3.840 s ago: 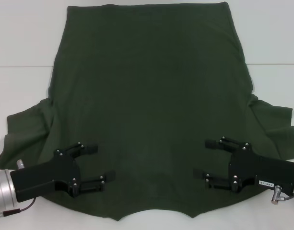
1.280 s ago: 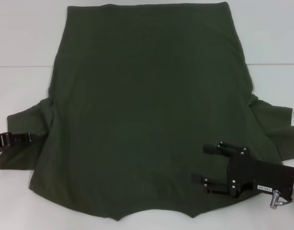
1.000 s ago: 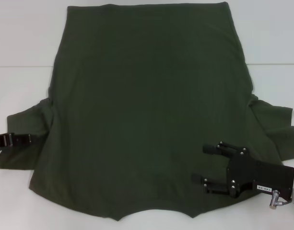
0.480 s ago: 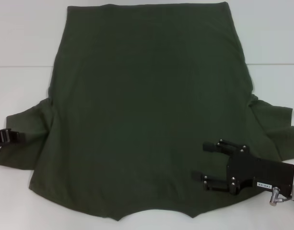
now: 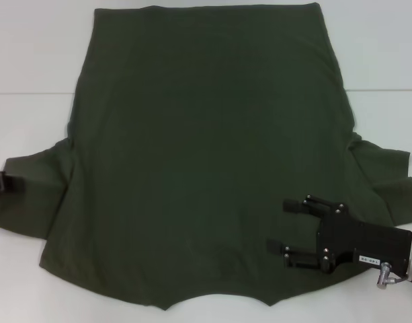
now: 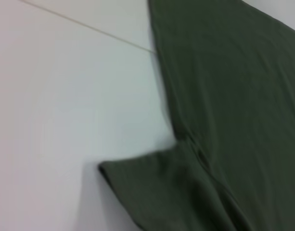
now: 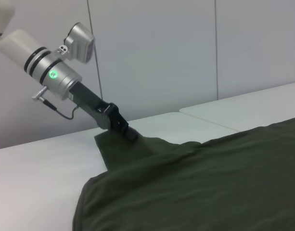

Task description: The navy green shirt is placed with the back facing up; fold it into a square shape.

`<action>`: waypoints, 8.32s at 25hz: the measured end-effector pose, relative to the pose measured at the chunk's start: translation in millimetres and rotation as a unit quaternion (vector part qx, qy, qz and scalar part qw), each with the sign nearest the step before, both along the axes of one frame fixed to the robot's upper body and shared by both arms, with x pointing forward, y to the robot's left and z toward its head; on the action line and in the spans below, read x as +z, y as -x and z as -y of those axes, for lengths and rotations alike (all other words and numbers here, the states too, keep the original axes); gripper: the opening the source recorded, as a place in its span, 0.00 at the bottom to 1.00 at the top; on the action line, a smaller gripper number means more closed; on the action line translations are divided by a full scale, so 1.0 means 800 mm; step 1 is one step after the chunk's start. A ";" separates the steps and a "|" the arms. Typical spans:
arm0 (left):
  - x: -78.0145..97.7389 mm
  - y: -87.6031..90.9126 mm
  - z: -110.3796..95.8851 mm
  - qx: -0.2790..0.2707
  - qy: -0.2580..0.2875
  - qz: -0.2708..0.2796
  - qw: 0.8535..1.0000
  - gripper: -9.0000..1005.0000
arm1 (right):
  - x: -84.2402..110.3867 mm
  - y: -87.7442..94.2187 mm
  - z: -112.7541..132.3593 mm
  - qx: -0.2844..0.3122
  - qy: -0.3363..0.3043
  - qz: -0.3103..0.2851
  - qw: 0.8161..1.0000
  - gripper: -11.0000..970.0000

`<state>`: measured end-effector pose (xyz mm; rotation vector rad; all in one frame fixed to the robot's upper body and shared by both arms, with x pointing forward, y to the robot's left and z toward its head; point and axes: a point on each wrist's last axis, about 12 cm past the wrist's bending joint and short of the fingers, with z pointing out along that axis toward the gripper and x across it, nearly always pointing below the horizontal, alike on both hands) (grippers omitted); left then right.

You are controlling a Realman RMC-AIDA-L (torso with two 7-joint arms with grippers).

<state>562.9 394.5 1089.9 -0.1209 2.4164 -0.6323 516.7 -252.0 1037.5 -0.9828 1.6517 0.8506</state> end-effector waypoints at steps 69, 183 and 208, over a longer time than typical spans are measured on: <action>-0.042 0.003 0.093 0.091 0.291 -0.102 0.947 0.83 | -0.003 -0.003 -0.001 -0.010 0.004 0.000 1.000 0.91; -0.010 -0.090 0.194 0.077 0.226 0.016 0.971 0.83 | -0.001 0.000 -0.005 0.000 -0.008 0.000 1.000 0.91; -0.034 -0.045 0.139 0.134 0.302 -0.026 0.943 0.83 | 0.002 0.000 -0.007 0.008 -0.014 0.011 1.000 0.91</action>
